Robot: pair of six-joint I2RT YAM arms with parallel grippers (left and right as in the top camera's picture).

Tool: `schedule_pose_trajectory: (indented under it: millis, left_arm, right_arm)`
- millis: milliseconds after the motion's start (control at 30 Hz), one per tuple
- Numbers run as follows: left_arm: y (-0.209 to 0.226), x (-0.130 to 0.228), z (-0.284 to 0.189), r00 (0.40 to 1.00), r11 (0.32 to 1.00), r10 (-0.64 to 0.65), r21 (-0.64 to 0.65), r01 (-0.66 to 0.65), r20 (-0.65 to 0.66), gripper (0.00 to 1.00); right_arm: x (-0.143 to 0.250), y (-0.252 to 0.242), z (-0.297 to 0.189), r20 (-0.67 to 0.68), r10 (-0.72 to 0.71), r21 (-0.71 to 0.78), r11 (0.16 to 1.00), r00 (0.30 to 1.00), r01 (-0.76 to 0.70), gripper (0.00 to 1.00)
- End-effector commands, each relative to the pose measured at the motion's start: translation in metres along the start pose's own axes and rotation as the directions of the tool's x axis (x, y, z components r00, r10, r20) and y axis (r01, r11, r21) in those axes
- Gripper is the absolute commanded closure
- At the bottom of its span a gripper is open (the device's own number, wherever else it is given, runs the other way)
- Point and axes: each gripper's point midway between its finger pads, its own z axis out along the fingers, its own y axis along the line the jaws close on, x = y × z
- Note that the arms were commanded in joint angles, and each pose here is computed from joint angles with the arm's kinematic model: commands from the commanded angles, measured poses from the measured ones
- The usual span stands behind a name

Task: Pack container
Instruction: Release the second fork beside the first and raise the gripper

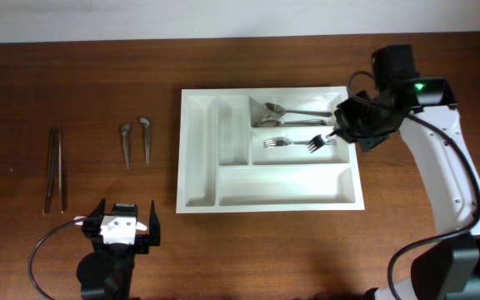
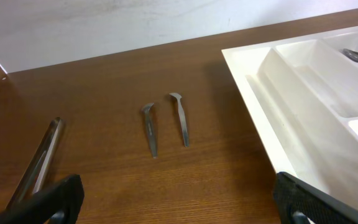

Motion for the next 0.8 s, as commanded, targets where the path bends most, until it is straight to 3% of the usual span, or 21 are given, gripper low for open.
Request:
schedule_pose_trajectory:
  millis: [0,200,533,633,767]
  left_arm:
    - [-0.001,0.001,0.000,1.000,1.000,-0.009,0.006,0.009,0.004,0.01]
    - [-0.001,0.001,0.000,1.000,1.000,-0.009,0.006,0.009,0.004,0.01]
    - [-0.001,0.001,0.000,1.000,1.000,-0.009,0.006,0.009,0.004,0.01]
    - [-0.001,0.001,0.000,1.000,1.000,-0.009,0.006,0.009,0.004,0.01]
    - [-0.001,0.001,0.000,1.000,1.000,-0.009,0.006,0.009,0.004,0.01]
  right_arm:
    - [0.011,-0.011,0.021,-0.020,0.344,0.055,0.938,0.939,-0.342,0.87]
    - [0.014,-0.002,0.053,-0.027,0.431,-0.007,0.902,0.902,-0.431,0.88]
    - [0.017,0.020,0.069,-0.011,0.378,-0.104,0.920,0.926,-0.377,0.85]
    - [0.012,0.036,0.066,0.001,0.284,-0.174,0.944,0.959,-0.280,0.82]
    - [0.004,0.068,0.055,0.059,0.078,-0.291,0.955,0.995,-0.058,0.65]
